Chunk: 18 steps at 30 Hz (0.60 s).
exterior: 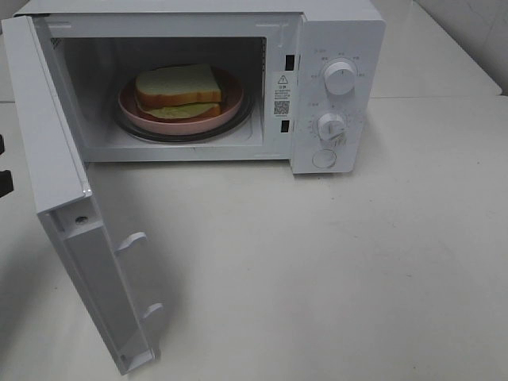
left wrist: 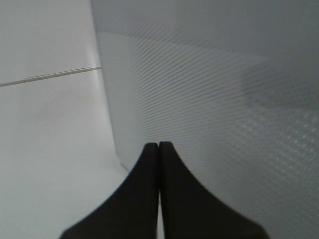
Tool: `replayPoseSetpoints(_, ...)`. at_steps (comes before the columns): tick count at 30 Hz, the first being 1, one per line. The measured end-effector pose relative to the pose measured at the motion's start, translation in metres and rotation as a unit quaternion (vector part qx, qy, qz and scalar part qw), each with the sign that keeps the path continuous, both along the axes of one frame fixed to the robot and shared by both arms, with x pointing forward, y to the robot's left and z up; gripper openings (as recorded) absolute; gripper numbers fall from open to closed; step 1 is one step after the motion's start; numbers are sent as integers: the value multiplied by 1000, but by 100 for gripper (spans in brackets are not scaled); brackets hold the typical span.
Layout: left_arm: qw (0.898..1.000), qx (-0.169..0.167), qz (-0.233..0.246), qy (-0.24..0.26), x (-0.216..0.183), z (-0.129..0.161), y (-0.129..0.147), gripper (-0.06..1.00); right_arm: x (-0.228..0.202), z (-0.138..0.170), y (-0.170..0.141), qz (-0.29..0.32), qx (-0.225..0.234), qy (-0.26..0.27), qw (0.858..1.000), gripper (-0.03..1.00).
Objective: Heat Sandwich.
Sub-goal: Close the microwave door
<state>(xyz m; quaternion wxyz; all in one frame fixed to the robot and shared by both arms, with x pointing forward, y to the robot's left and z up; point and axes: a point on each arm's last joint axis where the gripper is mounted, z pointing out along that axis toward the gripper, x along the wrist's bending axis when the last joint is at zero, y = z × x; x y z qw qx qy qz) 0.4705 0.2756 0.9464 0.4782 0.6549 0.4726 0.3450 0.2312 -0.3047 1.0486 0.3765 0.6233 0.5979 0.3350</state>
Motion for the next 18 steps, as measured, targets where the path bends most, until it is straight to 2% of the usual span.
replayPoseSetpoints(4,999,-19,-41,-6,8,0,-11,0,0,0,0,0,0,0,1000,76)
replayPoseSetpoints(10,998,-21,-67,-2,13,1,-30,0,0,0,0,0,0,0,1000,76)
replayPoseSetpoints(13,995,-18,-99,-19,17,6,-51,0,0,0,0,0,0,0,1000,76)
replayPoseSetpoints(18,994,-17,-102,-30,24,16,-69,0,0,0,0,0,0,0,1000,76)
